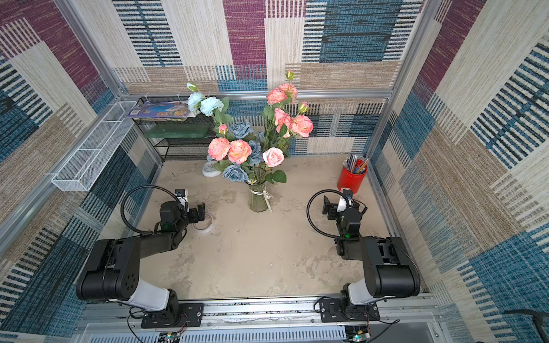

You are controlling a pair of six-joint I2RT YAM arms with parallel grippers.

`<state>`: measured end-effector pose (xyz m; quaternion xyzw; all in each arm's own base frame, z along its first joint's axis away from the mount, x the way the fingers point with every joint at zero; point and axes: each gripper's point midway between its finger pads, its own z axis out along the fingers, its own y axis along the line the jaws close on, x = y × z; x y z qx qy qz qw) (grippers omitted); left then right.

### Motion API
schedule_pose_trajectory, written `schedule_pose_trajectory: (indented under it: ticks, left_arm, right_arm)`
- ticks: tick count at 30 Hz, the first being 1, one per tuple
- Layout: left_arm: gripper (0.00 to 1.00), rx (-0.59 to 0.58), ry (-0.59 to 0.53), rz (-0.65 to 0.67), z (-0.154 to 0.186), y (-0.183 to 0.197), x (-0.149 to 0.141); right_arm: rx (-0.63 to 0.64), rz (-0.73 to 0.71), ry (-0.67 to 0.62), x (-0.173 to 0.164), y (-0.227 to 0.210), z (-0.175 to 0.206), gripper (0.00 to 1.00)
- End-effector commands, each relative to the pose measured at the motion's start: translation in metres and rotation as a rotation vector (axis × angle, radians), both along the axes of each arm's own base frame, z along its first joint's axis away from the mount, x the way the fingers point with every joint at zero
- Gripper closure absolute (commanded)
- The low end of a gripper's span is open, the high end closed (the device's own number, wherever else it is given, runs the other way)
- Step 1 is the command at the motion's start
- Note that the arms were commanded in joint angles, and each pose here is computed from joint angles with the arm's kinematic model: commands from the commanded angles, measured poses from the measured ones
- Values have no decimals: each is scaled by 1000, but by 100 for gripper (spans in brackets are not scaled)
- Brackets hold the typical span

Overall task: Pick out pink flowers from the vase
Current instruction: Pick up the flower from the vase.

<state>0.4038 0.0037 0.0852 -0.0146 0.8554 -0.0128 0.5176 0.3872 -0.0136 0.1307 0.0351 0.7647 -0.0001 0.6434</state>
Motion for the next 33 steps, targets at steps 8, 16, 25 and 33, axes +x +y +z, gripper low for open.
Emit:
schedule_pose_trajectory:
  ticks: [8,16,25,33]
  left_arm:
    - [0,42,-12,-8,3,2,1]
    - [0,51,30,45,17,11,0]
    - [0,17,-45,34,95,-21,-18]
    - [3,-219,-110,-5,124,-85,-75]
  right_arm:
    - [15,7,-21,3,0,6,4]
    - [41,-91,-21,4,-16,12,4]
    - [150,-129,137,35,-9,41,4]
    - [148,117,131,10,101,71,4]
